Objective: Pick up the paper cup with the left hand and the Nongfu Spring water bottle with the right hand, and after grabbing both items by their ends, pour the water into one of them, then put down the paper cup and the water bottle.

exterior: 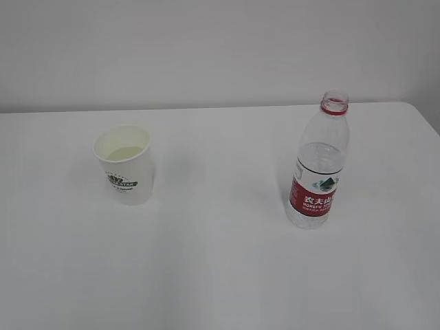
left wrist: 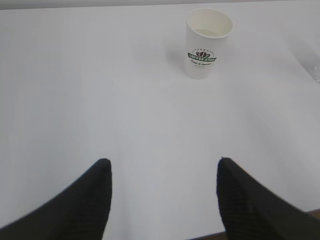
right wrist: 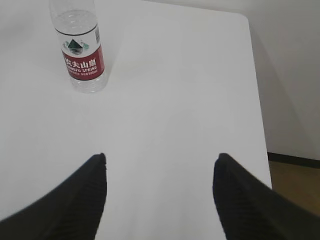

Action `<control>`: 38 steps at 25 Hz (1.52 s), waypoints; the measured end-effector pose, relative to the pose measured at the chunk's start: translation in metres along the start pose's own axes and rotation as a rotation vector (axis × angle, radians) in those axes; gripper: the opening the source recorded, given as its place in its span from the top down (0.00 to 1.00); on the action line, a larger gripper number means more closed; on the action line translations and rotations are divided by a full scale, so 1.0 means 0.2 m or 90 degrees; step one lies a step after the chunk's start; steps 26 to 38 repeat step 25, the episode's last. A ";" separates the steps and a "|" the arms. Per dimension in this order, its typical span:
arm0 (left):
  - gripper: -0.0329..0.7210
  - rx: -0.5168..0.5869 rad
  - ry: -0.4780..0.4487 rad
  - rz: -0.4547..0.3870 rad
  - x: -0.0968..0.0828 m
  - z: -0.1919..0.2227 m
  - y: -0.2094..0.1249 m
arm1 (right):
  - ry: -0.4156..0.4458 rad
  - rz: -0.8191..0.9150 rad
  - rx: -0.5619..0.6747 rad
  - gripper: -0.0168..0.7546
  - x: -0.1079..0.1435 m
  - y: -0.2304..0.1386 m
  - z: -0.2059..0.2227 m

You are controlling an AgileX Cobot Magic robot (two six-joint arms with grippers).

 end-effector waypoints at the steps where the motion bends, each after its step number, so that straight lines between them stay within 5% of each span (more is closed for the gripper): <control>1: 0.33 0.000 0.001 0.001 0.00 0.00 0.00 | 0.001 -0.001 -0.002 0.32 0.00 0.00 0.01; 38: 0.34 -0.005 0.003 0.005 0.00 0.08 -0.02 | 0.001 -0.002 -0.002 0.32 0.01 -0.01 0.02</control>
Point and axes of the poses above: a point on each arm's last joint axis where the gripper is mounted, z pointing out along that axis toward the gripper, x along the wrist's bending axis when the last joint is at zero, y = z × x, the point moved 4 cm from there along z, pointing out along that axis toward the gripper, and after that the axes turned 1 degree about z, right-handed, at the moved point
